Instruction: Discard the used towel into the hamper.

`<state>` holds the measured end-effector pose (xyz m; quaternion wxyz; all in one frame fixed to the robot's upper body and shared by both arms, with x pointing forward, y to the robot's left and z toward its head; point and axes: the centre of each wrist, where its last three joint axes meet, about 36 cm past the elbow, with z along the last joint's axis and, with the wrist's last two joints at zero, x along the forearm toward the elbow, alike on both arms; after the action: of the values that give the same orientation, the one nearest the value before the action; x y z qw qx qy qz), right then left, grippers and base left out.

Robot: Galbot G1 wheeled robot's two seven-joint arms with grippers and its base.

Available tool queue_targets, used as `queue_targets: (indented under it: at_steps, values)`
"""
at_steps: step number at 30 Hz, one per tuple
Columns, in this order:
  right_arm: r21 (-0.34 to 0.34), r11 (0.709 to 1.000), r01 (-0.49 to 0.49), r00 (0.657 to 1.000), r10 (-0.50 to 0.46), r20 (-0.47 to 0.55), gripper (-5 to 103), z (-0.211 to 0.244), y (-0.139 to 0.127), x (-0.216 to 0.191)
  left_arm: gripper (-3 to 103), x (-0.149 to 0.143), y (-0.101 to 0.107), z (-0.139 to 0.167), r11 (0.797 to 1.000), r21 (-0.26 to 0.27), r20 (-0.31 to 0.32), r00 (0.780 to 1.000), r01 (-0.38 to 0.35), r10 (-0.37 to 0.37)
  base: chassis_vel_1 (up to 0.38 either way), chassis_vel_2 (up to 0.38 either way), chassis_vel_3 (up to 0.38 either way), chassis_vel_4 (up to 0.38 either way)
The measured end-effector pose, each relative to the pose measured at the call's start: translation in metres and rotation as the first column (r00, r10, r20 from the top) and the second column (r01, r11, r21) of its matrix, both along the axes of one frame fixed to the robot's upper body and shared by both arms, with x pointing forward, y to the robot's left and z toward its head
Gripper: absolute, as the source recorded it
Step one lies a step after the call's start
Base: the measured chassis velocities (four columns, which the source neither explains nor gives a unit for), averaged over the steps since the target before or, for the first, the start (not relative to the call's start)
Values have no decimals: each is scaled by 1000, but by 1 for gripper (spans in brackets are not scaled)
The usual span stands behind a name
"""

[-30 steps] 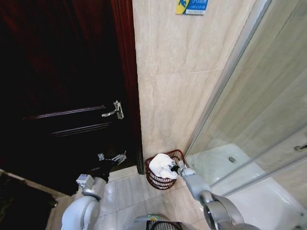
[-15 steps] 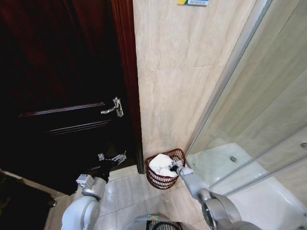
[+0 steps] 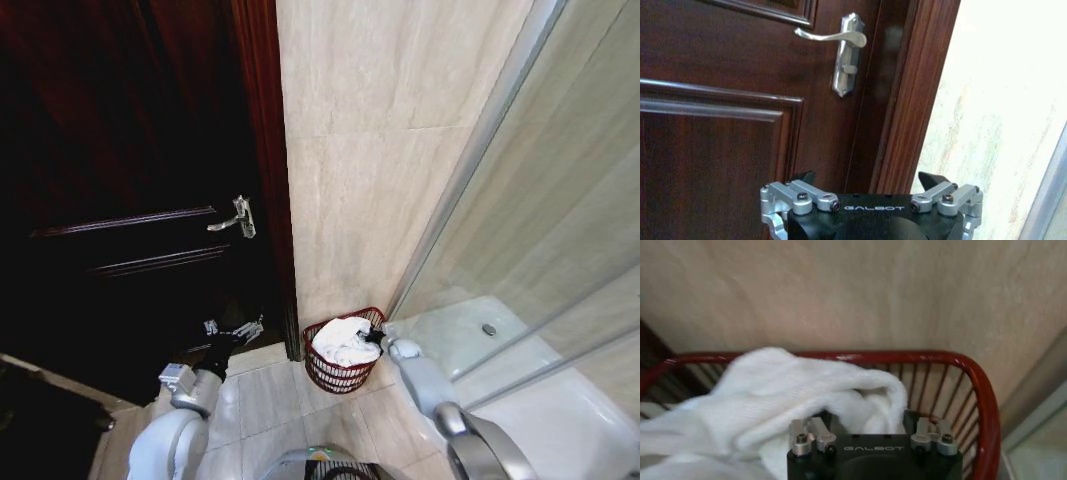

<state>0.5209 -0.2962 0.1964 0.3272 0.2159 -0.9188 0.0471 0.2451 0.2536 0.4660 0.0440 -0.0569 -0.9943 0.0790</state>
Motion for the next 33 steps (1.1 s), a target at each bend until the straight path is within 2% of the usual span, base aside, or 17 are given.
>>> queue_targets:
  at_steps: [1, 2, 5, 6, 8, 19, 25, 33]
  values:
    - [8, 1000, -17, 1000, 17, 9, 74, 5, 0, -8, 100, 0, 0, 0, 1000, 0, 0, 1000, 0, 0, 0, 0, 0, 0]
    - [8, 1000, -17, 1000, 17, 9, 74, 5, 0, -8, 100, 0, 0, 0, 1000, 0, 0, 1000, 0, 0, 0, 0, 0, 0]
    - [-6, 997, -74, 997, 74, 38, 89, 15, 2, -40, 100, 0, 0, 0, 1000, 0, 0, 1000, 0, 0, 0, 0, 0, 0]
    - [-6, 997, -74, 997, 74, 38, 89, 15, 2, -40, 100, 0, 0, 0, 1000, 0, 0, 1000, 0, 0, 0, 0, 0, 0]
    - [-1, 995, -96, 993, 96, 71, 99, 28, 5, -57, 100, 0, 0, 0, 1000, 0, 0, 1000, 0, 0, 0, 0, 0, 0]
    - [26, 992, -124, 977, 118, 176, 100, 71, 4, -87, 100, 0, 0, 0, 1000, 0, 0, 1000, 0, 0, 0, 0, 0, 0]
    - [66, 993, -100, 986, 90, 141, 100, 67, 7, -102, 100, 0, 0, 0, 1000, 0, 0, 1000, 0, 0, 0, 0, 0, 0]
    - [40, 990, -138, 987, 133, 94, 100, 48, 18, -137, 100, 0, 0, 0, 1000, 0, 0, 1000, 0, 0, 0, 0, 0, 0]
